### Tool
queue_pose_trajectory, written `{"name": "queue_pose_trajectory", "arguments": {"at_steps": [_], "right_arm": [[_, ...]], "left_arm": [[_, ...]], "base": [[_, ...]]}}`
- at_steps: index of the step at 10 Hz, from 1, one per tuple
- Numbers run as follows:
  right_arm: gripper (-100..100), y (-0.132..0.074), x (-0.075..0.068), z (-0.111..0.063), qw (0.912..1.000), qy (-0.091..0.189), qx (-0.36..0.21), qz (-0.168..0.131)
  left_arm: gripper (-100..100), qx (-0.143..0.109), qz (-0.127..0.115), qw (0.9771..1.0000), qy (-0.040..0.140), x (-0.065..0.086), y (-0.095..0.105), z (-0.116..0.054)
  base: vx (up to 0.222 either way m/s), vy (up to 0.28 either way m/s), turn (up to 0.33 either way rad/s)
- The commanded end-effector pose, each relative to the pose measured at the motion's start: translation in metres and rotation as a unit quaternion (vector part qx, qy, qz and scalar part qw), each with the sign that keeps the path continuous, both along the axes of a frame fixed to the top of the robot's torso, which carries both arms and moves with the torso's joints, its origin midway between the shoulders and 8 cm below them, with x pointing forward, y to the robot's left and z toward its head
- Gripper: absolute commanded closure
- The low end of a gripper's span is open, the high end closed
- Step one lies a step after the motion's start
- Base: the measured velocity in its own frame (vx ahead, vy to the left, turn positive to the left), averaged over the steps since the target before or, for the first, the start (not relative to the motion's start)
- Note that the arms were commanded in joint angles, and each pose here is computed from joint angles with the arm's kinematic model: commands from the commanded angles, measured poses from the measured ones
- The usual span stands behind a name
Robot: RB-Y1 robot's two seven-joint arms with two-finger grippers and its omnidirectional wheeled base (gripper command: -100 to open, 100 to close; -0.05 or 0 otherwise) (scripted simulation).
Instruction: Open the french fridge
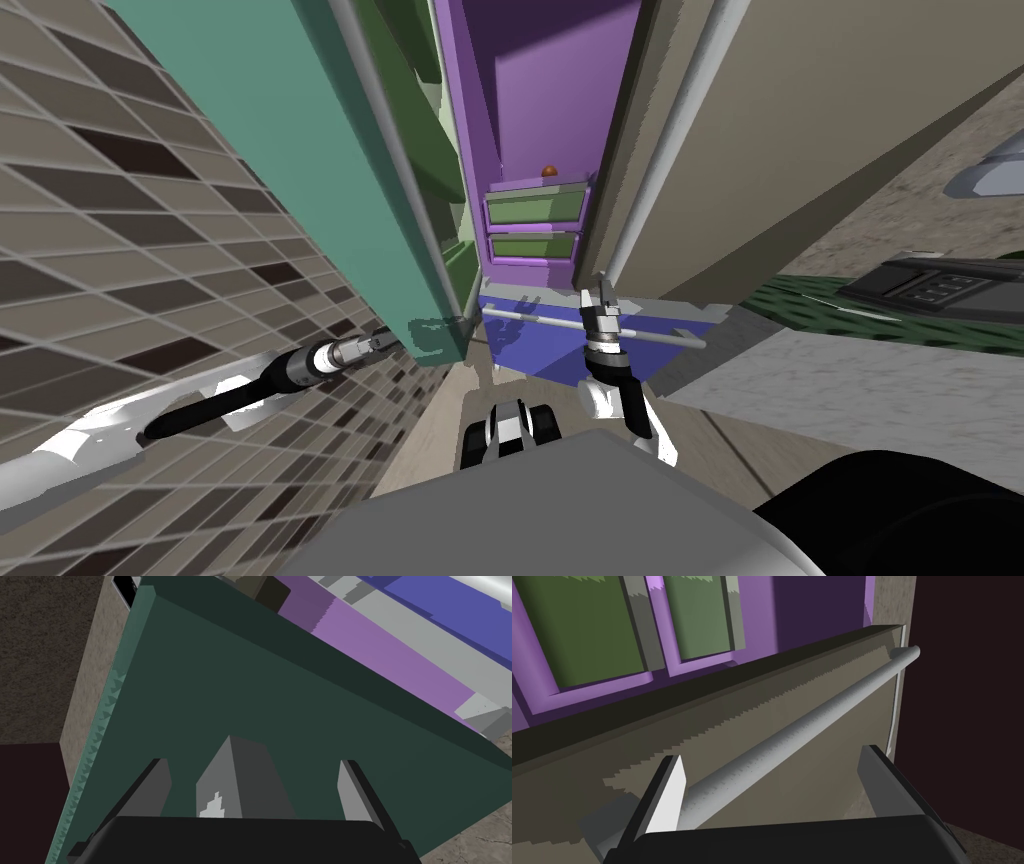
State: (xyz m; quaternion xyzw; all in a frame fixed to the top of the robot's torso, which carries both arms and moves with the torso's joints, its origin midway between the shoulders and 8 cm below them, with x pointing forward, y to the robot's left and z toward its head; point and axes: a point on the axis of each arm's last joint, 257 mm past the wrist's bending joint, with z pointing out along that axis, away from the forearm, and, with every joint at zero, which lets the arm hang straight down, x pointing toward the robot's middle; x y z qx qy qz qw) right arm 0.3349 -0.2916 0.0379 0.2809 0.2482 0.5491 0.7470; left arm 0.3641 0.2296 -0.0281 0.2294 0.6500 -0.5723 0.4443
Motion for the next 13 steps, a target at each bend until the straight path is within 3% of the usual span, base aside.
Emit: {"name": "queue_pose_trajectory", "arguments": {"at_steps": [1, 2, 3, 5, 6, 8, 9, 11, 12, 13], "right_arm": [[0, 0.000, 0.000, 0.000, 1.0000, 0.000, 0.000, 0.000], [0, 0.000, 0.000, 0.000, 1.0000, 0.000, 0.000, 0.000], [0, 0.000, 0.000, 0.000, 1.0000, 0.000, 0.000, 0.000], [0, 0.000, 0.000, 0.000, 1.0000, 0.000, 0.000, 0.000], [0, 0.000, 0.000, 0.000, 1.0000, 0.000, 0.000, 0.000], [0, 0.000, 0.000, 0.000, 1.0000, 0.000, 0.000, 0.000], [0, 0.000, 0.000, 0.000, 1.0000, 0.000, 0.000, 0.000], [0, 0.000, 0.000, 0.000, 1.0000, 0.000, 0.000, 0.000], [0, 0.000, 0.000, 0.000, 1.0000, 0.000, 0.000, 0.000], [0, 0.000, 0.000, 0.000, 1.0000, 0.000, 0.000, 0.000]], "left_arm": [[-100, 0.000, -0.006, 1.0000, 0.001, 0.007, 0.013, 0.007], [-100, 0.003, 0.002, 1.0000, 0.001, 0.011, 0.019, 0.006], [-100, 0.000, -0.016, 0.9999, 0.006, 0.010, 0.020, 0.013], [-100, 0.005, -0.002, 1.0000, 0.004, 0.018, 0.033, 0.013], [-100, 0.002, -0.021, 0.9997, 0.011, 0.015, 0.033, 0.018], [-100, 0.007, -0.005, 0.9999, 0.008, 0.024, 0.048, 0.020], [-100, 0.004, -0.024, 0.9996, 0.016, 0.022, 0.045, 0.027], [-100, 0.009, -0.008, 0.9998, 0.013, 0.029, 0.062, 0.027], [-100, 0.007, -0.013, 0.9998, 0.014, 0.027, 0.056, 0.028], [0, 0.007, -0.012, 0.9998, 0.014, 0.028, 0.057, 0.028]], "base": [[-0.031, -0.068, 0.020], [-0.013, -0.031, -0.006], [-0.033, -0.057, 0.027], [-0.026, -0.052, 0.013], [-0.037, -0.070, 0.028], [-0.031, -0.049, 0.010], [-0.037, -0.057, 0.031], [-0.027, -0.052, 0.007], [0.000, -0.012, 0.002], [0.000, 0.000, 0.000]]}}
